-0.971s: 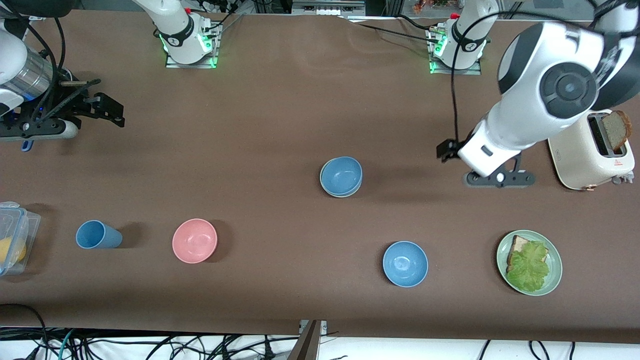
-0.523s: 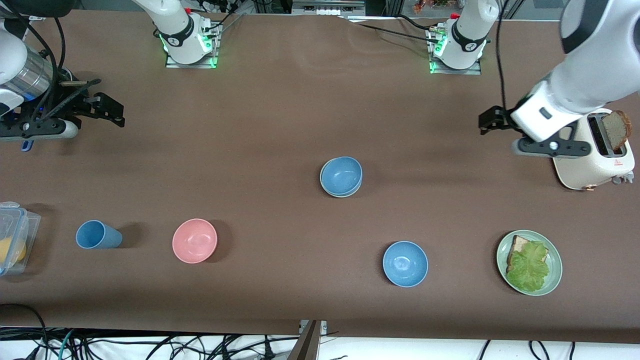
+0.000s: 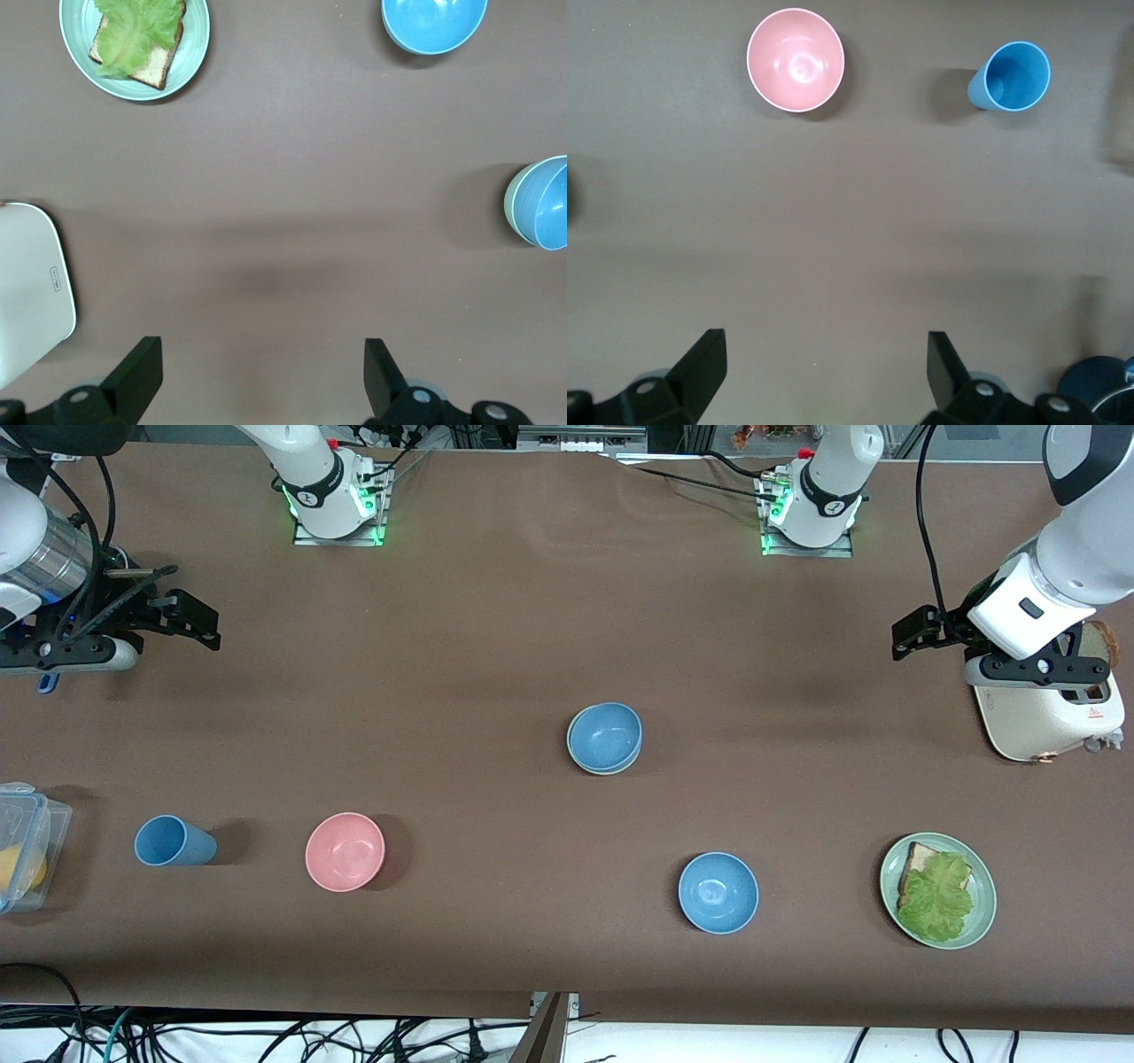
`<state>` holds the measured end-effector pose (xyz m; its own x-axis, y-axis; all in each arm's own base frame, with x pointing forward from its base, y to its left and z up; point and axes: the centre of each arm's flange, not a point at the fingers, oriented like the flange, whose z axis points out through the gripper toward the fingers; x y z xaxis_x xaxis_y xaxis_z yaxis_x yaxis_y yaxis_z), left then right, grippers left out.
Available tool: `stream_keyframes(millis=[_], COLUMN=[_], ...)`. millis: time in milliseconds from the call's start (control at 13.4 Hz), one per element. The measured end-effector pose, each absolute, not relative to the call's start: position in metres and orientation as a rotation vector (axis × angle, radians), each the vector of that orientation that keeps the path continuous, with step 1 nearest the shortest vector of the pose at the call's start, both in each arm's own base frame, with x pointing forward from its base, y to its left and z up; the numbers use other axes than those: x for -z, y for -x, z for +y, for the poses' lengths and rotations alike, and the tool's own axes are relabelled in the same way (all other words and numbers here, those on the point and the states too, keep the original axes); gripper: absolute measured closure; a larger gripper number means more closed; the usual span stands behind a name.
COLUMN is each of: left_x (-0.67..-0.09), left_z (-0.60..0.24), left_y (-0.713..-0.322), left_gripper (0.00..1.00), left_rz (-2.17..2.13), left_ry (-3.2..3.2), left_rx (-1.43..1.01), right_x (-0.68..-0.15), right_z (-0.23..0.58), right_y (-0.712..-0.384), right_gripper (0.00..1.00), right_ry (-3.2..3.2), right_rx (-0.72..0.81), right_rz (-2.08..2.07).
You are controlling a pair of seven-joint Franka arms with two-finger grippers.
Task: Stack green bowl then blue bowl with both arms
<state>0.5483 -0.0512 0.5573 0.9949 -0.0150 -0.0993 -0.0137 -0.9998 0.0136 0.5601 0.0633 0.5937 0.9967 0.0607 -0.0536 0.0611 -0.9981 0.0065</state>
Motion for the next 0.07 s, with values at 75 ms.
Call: stream_keyframes(millis=[75], left_x=[-0.5569], left_z=[-0.0487], left_y=[-0.5485], left_gripper=[0.00], left_rz=[-0.015], left_ry=[-3.125], left_rx=[0.157], right_x=[-0.5937], right_z=[0.0623], right_y=[-0.5602], right_gripper=[0.00], right_ry=[-3.131], right_rx=[0.084], right_rz=[0.093])
